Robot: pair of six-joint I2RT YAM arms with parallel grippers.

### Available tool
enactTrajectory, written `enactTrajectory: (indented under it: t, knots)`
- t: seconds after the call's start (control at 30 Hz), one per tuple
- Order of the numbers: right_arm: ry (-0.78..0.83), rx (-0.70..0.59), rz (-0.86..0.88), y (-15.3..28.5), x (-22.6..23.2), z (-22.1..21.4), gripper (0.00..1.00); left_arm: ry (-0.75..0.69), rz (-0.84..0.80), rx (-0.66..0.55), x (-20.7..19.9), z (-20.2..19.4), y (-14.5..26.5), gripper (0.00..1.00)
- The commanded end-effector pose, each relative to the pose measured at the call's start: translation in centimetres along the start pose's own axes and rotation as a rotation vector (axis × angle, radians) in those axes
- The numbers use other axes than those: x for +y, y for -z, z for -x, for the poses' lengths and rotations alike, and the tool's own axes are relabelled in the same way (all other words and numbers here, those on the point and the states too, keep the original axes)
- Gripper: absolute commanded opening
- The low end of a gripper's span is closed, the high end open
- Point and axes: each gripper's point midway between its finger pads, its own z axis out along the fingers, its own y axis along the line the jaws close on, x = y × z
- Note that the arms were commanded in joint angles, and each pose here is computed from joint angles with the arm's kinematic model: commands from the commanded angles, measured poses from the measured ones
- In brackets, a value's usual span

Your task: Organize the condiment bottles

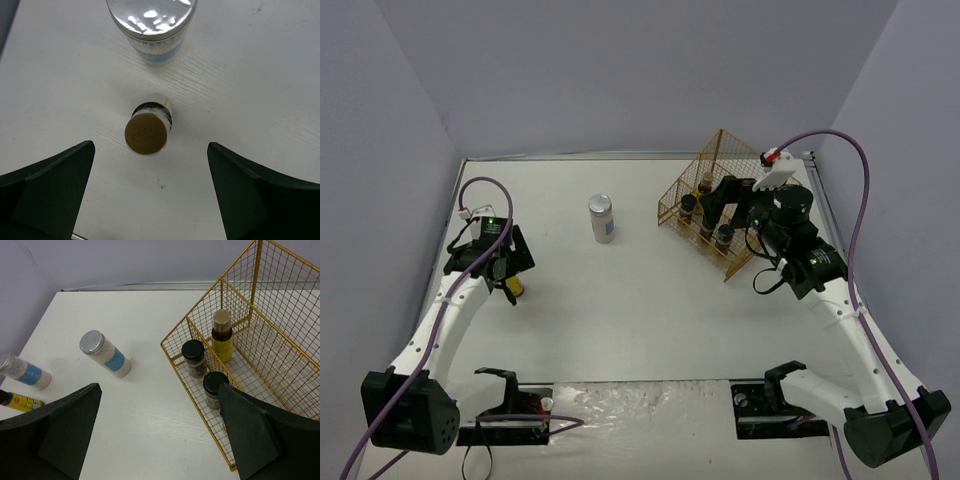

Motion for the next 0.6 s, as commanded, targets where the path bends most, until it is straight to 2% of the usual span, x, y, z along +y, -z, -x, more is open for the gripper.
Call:
enactTrajectory:
  t: [0.0,0.17,0.3,0.43,0.57]
  knots:
    - [0.024,-0.073,0.086,0.9,1.6,1.7,1.0,0.133,-0.041,-0.049,-0.7,2.1,-2.1,0.92]
    - [0.039,-0.057,0.096,1.0,1.5,0.7,1.0,0.171,-0.034,-0.017,-1.0,1.6,-4.0,0.88]
    - [0.048,-0.057,0.1,1.2,1.5,0.5,1.0,0.186,-0.021,-0.022,-1.0,1.4,-4.8,0.8]
    - [0.053,-0.059,0.1,1.3,1.5,0.5,1.0,0.185,-0.006,-0.023,-0.8,1.3,-5.0,0.68]
    - [0.054,-0.057,0.1,1.3,1.4,0.3,1.0,0.179,0.009,-0.031,-0.5,1.5,-4.8,0.51]
